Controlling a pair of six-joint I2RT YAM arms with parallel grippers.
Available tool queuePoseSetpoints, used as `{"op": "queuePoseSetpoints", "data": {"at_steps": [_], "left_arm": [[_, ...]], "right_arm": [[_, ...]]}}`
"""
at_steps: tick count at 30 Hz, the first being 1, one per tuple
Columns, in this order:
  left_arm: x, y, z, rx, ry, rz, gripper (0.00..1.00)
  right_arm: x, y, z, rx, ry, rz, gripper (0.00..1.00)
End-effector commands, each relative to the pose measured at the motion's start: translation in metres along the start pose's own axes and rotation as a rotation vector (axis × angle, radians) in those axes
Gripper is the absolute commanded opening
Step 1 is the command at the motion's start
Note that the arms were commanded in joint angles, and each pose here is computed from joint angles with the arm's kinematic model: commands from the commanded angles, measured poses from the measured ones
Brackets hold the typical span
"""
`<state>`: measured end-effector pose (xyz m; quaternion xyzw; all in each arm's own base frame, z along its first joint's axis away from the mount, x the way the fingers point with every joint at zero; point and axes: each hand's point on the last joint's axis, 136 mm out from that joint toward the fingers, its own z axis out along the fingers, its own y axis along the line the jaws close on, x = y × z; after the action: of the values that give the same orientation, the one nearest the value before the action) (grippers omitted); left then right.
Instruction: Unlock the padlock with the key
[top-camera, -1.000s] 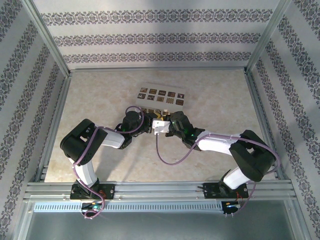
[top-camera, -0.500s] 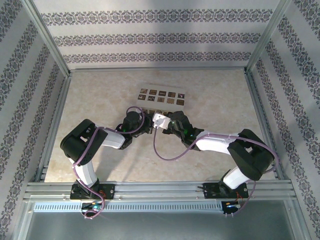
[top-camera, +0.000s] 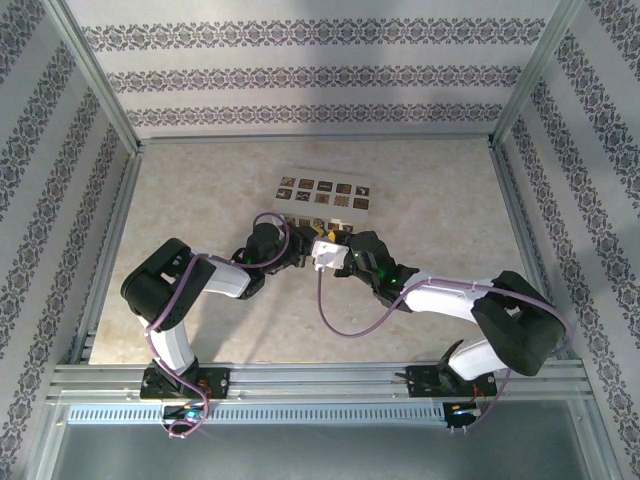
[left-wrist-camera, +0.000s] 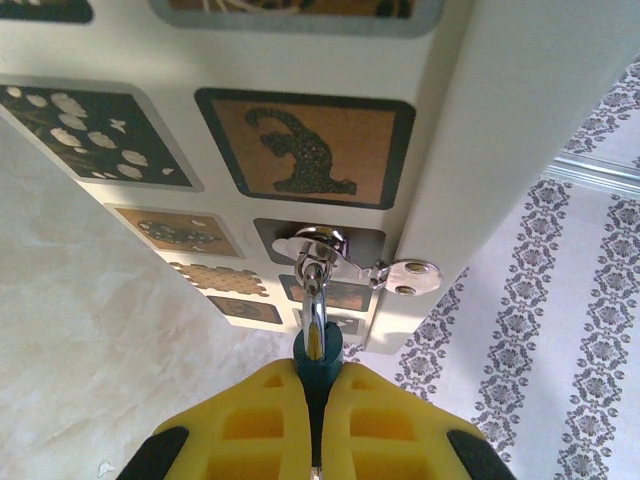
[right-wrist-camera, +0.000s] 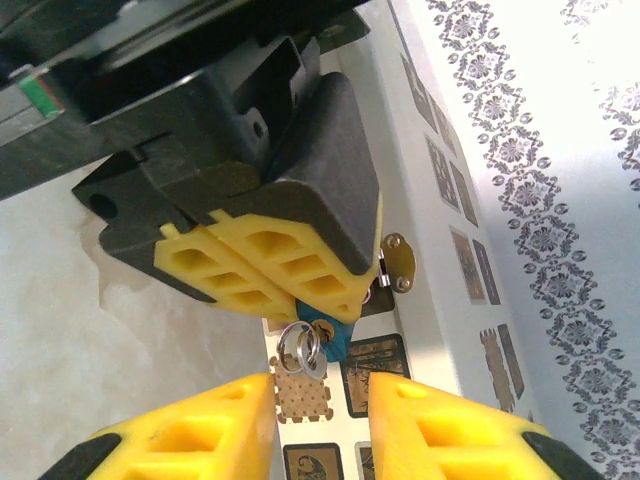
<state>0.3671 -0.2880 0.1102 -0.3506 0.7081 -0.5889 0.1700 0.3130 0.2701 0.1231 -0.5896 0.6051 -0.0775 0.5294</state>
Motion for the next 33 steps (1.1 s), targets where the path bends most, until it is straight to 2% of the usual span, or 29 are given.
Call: {"op": "queuePoseSetpoints", "data": {"at_steps": [1, 14, 33], "left_arm": [[0.011, -0.026, 0.0, 0.102, 0.036, 0.021, 0.0], [0.011, -0.025, 0.0, 0.107, 0.036, 0.015, 0.0], [0.011, -0.025, 0.001, 0.117, 0.038, 0.007, 0.0]], "right_arm": [[0.006, 0.003, 0.0, -0.021, 0.025, -0.11, 0.32], [0.001, -0.001, 0.015, -0.036, 0.026, -0.177, 0.31], [0.013, -0.004, 0.028, -0.024, 0.078, -0.19, 0.22]]}}
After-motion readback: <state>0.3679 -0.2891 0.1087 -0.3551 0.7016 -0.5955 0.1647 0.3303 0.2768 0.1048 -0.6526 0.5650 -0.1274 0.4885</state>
